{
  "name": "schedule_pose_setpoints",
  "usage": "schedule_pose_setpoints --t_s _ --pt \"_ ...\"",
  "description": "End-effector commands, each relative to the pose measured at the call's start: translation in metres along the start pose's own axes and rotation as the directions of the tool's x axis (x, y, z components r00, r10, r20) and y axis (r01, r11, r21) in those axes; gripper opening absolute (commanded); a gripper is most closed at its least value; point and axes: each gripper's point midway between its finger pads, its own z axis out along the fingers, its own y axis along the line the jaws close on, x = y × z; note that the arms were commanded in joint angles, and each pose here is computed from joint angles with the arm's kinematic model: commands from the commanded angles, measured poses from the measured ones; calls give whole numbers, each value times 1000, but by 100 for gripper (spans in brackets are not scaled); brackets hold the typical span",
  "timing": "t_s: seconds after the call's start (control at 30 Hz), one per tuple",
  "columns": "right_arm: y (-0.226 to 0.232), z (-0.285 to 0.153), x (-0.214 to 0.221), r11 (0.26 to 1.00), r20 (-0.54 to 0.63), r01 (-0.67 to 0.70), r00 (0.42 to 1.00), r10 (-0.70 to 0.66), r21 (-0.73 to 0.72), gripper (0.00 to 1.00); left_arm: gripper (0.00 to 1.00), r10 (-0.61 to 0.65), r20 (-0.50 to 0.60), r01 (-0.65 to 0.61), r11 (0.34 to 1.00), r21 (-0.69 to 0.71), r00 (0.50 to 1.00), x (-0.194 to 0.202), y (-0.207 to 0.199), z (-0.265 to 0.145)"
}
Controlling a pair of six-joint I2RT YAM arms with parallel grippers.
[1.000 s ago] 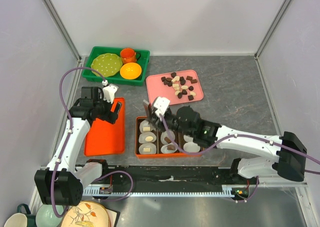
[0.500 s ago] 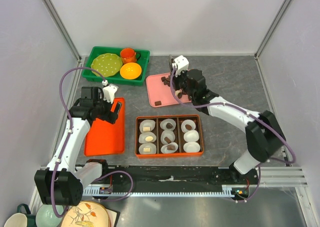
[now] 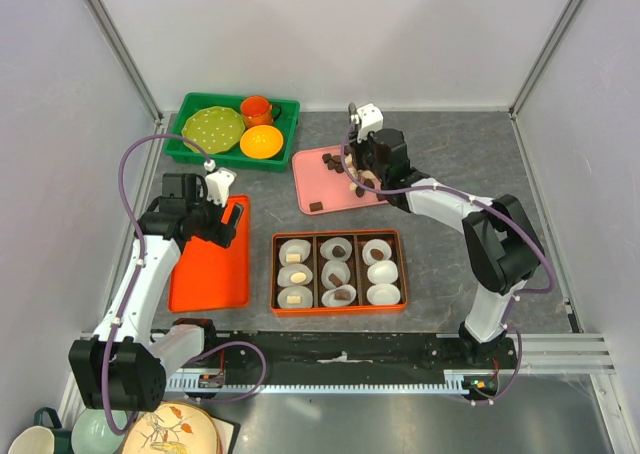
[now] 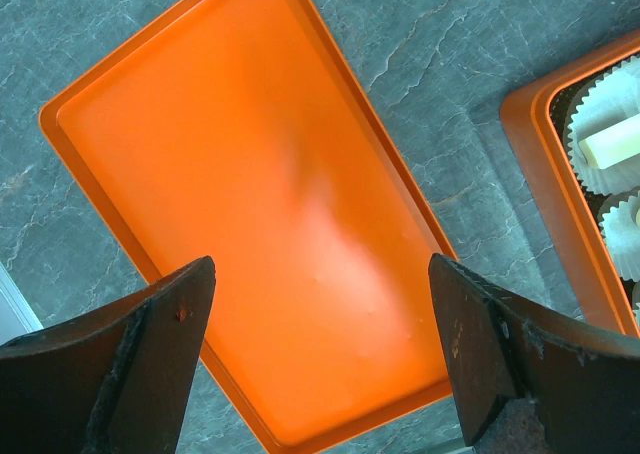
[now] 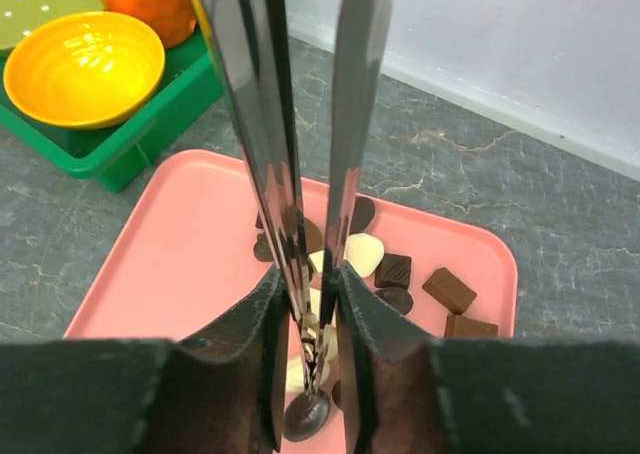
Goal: Pack the chocolate
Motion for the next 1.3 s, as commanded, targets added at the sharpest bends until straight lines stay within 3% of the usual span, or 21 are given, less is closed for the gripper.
schedule_pose_setpoints --t_s 0.0,0.13,0.27,0.63,1.27 --pt "-4 -14 -29 999 105 -38 994 36 20 34 94 32 36 -31 999 -23 999 -12 8 -2" --pt "-8 -17 -19 998 88 -42 995 38 39 44 94 31 41 -30 999 -23 999 -14 8 -5" --pt "-13 -16 -14 997 81 -51 996 46 57 47 94 33 41 -32 999 -23 999 -13 8 -5" --pt "-14 -14 -4 997 64 -60 996 57 45 47 94 36 37 -35 999 -29 999 -13 9 -6" --pt "-7 -61 -5 994 106 -111 988 110 -2 48 94 36 45 -34 999 -30 998 -15 9 -9"
